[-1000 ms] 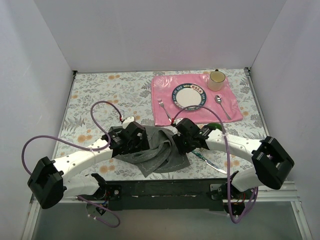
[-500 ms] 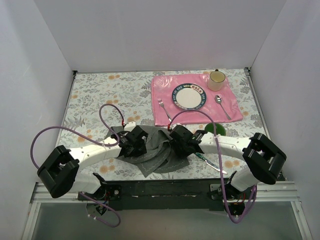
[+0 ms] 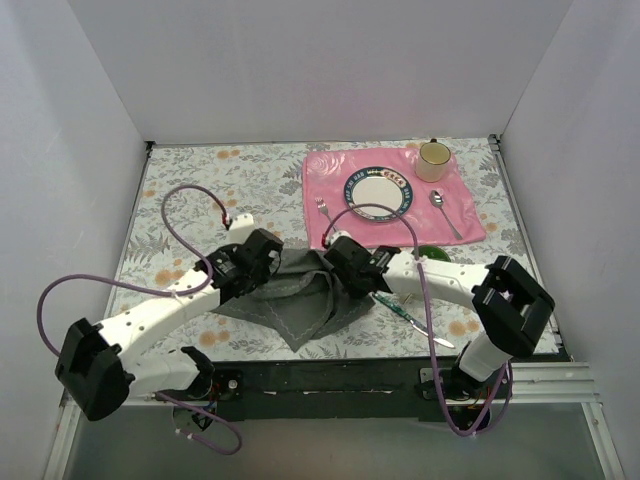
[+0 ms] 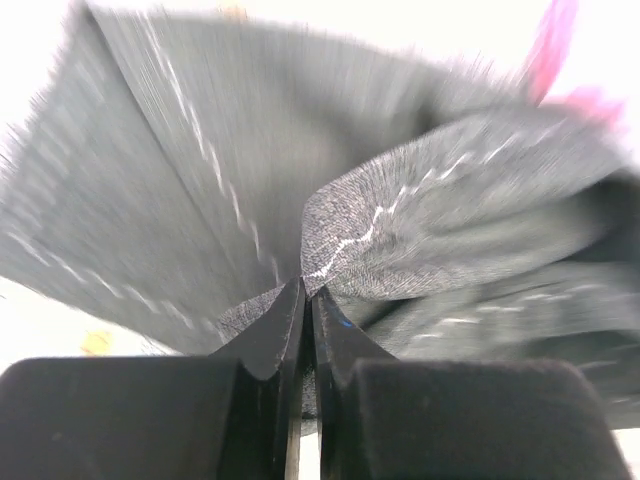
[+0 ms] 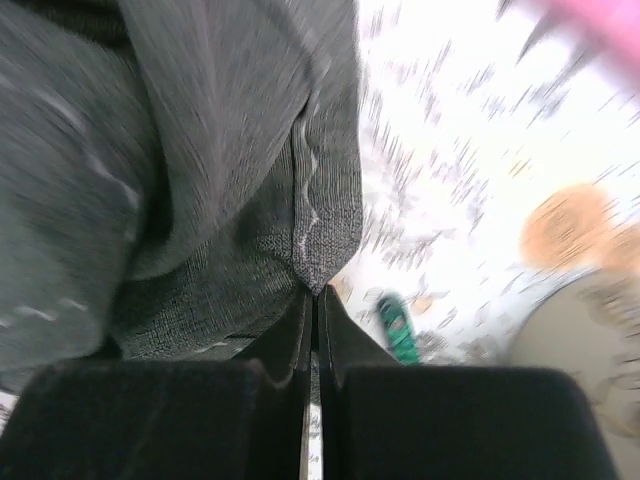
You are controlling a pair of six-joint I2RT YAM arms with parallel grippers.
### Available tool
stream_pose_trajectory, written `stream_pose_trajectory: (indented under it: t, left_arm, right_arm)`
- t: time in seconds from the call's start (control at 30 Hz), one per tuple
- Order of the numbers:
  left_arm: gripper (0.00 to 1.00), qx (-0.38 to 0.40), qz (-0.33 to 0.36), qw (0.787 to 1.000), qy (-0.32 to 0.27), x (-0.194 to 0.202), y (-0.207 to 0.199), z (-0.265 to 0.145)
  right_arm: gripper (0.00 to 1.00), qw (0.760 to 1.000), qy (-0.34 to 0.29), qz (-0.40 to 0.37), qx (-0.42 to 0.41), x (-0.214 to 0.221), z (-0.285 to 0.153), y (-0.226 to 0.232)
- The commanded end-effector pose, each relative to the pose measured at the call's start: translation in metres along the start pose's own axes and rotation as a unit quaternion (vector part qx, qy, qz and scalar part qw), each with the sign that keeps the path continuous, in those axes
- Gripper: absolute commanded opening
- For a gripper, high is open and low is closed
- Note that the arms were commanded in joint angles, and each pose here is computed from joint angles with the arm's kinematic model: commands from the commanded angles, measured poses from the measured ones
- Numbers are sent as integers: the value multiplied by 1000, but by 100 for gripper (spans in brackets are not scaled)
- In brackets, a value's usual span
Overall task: Fold the napkin, place the utensils inside, and roll it up
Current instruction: Flatten the napkin out
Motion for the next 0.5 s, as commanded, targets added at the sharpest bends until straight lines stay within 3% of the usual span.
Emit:
stream_pose_trajectory:
  t: [0.0, 0.17, 0.2, 0.27, 0.3, 0.37, 0.4, 0.47]
  left_arm:
    - [0, -75, -15, 982, -174, -82, 25, -54]
    - [0, -180, 6, 930, -321, -149, 58, -121]
    - [0, -179, -25, 914, -362, -167, 60, -140]
    - [0, -204, 8, 893, -401, -181, 79, -174]
    - [0, -193, -26, 873, -447, -194, 85, -195]
    - [0, -208, -23, 847, -489, -199, 109, -231]
    - [0, -192, -46, 827, -526, -206, 115, -248]
    - [0, -184, -56, 808, -557, -213, 131, -281]
  right_arm:
    - [1, 992, -115, -37, 45, -76, -46, 5]
    - [1, 961, -268, -66, 2, -159, -125, 21]
    - [1, 952, -292, -87, -7, -165, -140, 26]
    - [1, 932, -347, -109, -14, -179, -170, 33]
    - [1, 916, -379, -130, -17, -183, -187, 40]
    - [1, 897, -414, -151, -28, -189, -211, 48]
    - [1, 874, -451, -177, -38, -192, -235, 58]
    - [1, 854, -482, -193, -38, -193, -257, 68]
Point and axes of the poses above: each gripper's point midway between its finger pads, its own z axis out along the fingers, its own y axis along the line the jaws close on, x = y × z, the point moved 10 cm from there along -z, back along the fingers, and after that the axes turned 9 degrees about z, right-handed, at the moved point
